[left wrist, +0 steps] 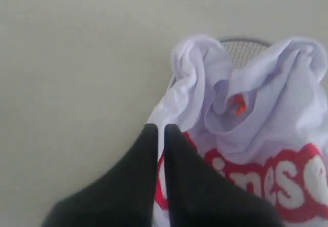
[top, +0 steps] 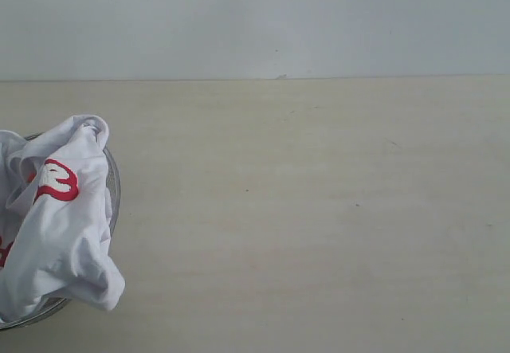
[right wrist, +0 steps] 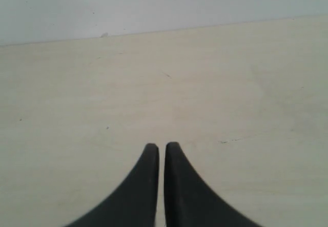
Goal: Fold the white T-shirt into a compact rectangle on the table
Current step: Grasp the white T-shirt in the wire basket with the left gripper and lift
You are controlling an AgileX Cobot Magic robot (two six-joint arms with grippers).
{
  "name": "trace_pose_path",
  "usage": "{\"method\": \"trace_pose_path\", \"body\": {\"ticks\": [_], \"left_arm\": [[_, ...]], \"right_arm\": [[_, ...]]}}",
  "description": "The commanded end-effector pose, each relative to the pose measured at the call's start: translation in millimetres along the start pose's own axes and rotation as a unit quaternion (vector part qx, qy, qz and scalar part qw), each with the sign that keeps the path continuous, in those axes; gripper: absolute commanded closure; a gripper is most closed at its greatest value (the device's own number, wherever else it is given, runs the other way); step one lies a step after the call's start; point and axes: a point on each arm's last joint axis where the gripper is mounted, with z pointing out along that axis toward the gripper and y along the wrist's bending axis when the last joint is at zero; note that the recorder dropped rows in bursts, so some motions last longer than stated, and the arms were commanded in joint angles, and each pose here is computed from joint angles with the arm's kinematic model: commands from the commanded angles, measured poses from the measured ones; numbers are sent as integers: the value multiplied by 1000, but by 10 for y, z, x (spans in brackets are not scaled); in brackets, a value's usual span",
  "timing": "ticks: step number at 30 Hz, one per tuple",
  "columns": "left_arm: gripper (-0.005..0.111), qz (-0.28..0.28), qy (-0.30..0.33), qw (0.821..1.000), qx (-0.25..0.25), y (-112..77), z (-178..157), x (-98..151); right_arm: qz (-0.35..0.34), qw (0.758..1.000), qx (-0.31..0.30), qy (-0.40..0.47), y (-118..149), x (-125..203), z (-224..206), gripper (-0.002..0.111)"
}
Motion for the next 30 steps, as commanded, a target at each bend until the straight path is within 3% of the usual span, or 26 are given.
{"method": "trace_pose_path", "body": {"ticks": [1, 4, 8, 10, 12, 30], "left_arm": [[102, 12, 69, 998, -1, -5, 279, 35], [91, 8, 86, 996, 7, -35, 456, 17], [58, 13, 122, 992, 13, -64, 708, 22], [35, 15, 139, 990, 10, -68, 836, 33], [27, 20, 152, 988, 10, -74, 936, 42], [33, 47, 239, 970, 17, -128, 1801, 208]], "right_arm": [[-4, 1000, 0, -3, 0, -6, -1, 108], [-4, 1000, 0, -3, 0, -6, -1, 108], [-4, 1000, 0, -3, 0, -6, -1, 108], [-4, 1000, 0, -3, 0, -6, -1, 108], [-4, 1000, 0, -3, 0, -6, -1, 108], [-4, 1000, 0, -3, 0, -6, -1, 108]]}}
